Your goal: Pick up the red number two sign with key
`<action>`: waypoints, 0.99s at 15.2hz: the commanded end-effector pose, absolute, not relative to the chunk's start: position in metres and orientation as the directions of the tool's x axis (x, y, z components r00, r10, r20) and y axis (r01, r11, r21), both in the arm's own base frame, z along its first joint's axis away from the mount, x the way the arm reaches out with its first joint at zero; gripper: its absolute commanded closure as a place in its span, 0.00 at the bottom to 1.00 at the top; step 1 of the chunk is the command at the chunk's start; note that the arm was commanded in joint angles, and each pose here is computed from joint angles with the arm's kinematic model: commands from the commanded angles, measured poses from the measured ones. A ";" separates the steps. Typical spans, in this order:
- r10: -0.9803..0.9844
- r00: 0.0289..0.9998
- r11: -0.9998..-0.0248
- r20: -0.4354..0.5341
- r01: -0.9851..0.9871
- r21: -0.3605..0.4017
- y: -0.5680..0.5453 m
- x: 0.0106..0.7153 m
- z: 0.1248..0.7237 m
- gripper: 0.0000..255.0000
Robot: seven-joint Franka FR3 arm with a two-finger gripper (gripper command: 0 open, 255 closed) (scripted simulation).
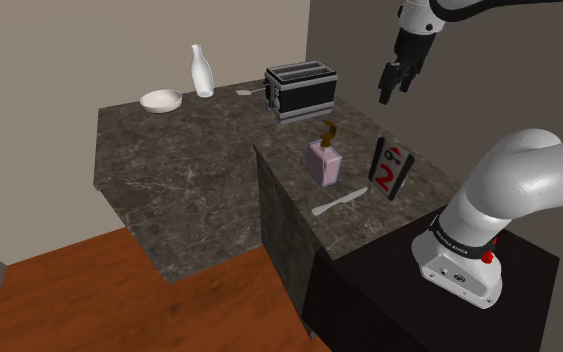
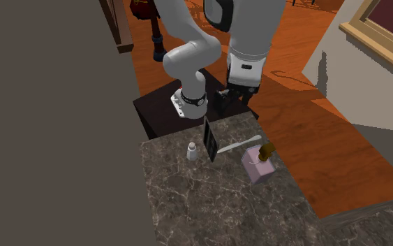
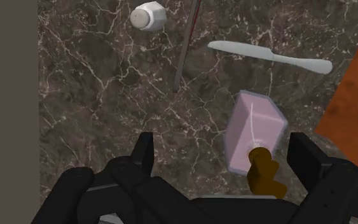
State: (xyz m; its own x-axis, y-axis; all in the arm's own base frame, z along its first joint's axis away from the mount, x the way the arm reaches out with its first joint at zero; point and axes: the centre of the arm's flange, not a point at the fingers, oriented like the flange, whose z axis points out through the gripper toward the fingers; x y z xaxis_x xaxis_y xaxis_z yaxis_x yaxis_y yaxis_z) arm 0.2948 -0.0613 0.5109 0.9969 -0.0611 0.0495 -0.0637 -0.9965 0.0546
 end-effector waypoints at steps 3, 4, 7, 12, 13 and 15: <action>-0.153 0.988 -0.988 0.010 -0.153 0.035 -0.078 0.285 0.465 0.00; -0.175 0.984 -0.984 0.000 -0.175 0.031 -0.082 0.282 0.453 0.00; -0.242 0.970 -0.970 -0.031 -0.241 0.020 -0.092 0.271 0.417 0.00; -0.300 0.952 -0.954 -0.060 -0.299 0.012 -0.100 0.260 0.374 0.00; -0.300 0.952 -0.954 -0.060 -0.299 0.012 -0.100 0.260 0.369 0.00; -0.300 0.952 -0.954 -0.060 -0.299 0.012 -0.100 0.260 0.358 0.00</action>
